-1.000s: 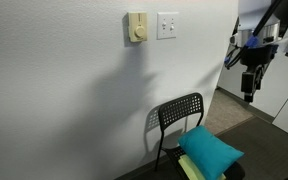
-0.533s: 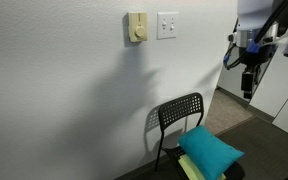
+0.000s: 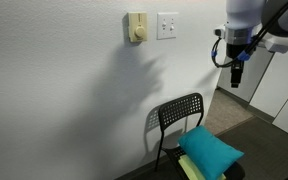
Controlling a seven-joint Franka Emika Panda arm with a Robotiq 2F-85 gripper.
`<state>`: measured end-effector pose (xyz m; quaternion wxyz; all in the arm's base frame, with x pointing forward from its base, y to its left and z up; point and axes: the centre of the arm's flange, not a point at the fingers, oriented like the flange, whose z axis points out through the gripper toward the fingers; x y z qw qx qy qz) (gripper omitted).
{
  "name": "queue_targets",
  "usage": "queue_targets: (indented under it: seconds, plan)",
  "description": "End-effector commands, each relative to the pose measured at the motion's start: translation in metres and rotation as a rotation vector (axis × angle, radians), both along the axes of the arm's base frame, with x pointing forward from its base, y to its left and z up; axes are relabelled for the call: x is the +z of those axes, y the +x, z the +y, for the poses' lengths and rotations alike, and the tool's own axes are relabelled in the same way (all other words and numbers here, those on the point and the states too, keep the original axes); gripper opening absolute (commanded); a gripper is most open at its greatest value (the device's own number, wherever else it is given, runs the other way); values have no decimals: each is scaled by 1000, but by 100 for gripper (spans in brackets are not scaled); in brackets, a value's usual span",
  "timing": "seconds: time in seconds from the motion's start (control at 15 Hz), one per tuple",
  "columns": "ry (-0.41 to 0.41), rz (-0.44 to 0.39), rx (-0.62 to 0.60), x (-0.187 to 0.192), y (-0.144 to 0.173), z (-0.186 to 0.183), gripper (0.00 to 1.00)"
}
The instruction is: Turn the right light switch on and off, then turn the left switch off
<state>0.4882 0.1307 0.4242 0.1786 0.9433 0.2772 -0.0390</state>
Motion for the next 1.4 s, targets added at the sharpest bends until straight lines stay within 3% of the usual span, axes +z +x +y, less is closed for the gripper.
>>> queue_targets:
  seconds: [0.0, 0.2, 0.27, 0.53, 1.0, 1.13, 1.33]
  plan:
    - [-22, -56, 131, 17, 26, 15, 100]
    - [-75, -90, 306, 34, 28, 28, 100]
    - [-53, -79, 213, 29, 19, 24, 100]
    - [-67, -85, 276, 35, 20, 31, 100]
    - [-187, -121, 635, 38, 46, 37, 100]
    - [-184, -134, 740, 40, 55, 38, 100]
    - [-109, -210, 867, 44, 70, 38, 100]
